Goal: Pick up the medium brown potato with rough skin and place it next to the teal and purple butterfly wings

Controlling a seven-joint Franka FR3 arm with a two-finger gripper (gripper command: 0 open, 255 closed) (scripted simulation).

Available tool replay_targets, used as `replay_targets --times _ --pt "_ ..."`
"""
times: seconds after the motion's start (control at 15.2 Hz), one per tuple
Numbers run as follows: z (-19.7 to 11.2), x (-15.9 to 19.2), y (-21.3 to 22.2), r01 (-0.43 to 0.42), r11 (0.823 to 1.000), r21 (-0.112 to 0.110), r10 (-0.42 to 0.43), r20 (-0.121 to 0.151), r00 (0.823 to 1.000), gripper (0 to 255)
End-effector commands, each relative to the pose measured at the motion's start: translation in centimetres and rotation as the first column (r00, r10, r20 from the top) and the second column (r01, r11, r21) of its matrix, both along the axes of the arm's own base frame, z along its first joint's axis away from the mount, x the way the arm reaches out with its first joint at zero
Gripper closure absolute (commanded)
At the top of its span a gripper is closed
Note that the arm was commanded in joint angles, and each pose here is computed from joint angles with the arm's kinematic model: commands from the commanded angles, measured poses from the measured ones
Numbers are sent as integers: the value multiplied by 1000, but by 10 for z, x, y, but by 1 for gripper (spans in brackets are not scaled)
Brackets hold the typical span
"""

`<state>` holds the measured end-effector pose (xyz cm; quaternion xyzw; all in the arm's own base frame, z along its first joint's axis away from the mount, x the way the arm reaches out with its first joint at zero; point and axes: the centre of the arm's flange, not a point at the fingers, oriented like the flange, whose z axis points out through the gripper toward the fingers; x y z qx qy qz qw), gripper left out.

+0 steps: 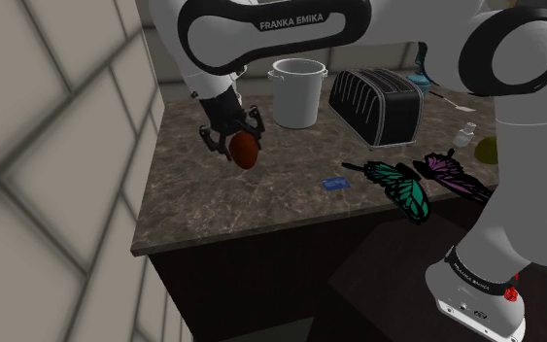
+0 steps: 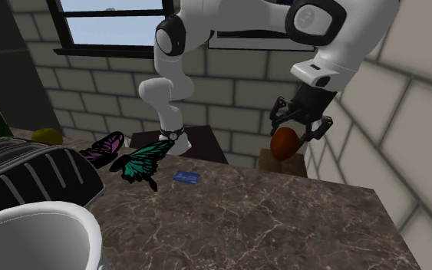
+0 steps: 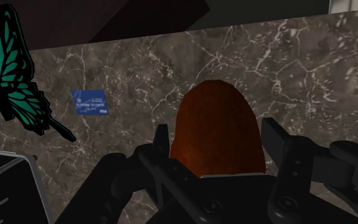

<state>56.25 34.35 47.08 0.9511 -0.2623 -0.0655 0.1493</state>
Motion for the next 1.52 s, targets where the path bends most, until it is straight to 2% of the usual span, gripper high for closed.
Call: replay_targets --times 0.0,1.45 --pt "1 0 -20 0 1000 0 0 0 1000 255" --pt "3 -19 -310 0 1000 0 0 0 1000 255"
